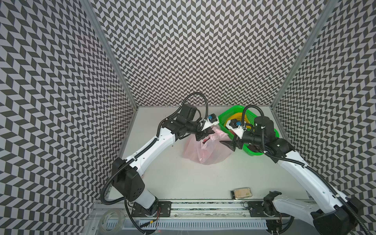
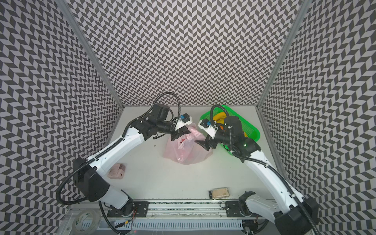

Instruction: Place the fake fruits into the plastic bag and tie a complex knot

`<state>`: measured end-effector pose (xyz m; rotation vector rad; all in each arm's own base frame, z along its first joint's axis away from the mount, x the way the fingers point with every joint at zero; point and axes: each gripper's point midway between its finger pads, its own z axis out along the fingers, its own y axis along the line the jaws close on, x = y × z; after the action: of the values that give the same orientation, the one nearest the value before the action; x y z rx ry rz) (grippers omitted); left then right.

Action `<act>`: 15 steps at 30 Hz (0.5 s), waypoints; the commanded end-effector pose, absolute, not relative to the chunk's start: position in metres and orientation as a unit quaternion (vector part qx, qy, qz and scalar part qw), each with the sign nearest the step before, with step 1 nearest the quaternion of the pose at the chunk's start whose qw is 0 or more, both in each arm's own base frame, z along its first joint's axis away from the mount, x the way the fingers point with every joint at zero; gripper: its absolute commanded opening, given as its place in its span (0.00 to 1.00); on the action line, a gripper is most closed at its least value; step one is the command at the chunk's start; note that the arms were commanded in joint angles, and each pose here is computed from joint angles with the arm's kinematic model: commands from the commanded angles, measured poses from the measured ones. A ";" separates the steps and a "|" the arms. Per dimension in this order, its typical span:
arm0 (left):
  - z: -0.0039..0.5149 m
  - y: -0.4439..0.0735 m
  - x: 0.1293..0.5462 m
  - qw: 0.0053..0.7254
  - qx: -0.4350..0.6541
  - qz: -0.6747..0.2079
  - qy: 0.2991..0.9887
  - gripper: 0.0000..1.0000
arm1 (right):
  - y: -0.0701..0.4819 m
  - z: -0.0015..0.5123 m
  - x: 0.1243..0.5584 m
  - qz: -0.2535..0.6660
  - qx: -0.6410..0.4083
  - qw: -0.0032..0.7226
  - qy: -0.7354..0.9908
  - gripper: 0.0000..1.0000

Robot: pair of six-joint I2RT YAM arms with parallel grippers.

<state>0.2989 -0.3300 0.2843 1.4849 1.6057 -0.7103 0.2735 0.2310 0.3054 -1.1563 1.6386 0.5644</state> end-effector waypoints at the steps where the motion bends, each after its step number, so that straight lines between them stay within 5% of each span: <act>1: 0.296 -0.328 0.296 0.428 0.589 -0.283 0.624 0.00 | 0.228 0.321 0.265 0.228 -0.489 0.511 0.669 0.99; 15: 0.296 -0.327 0.297 0.432 0.589 -0.274 0.626 0.00 | 0.258 0.311 0.298 0.251 -0.470 0.488 0.691 0.79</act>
<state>0.3004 -0.3300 0.2812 1.4795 1.6076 -0.7047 0.2916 0.2515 0.3010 -1.1447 1.7212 0.6217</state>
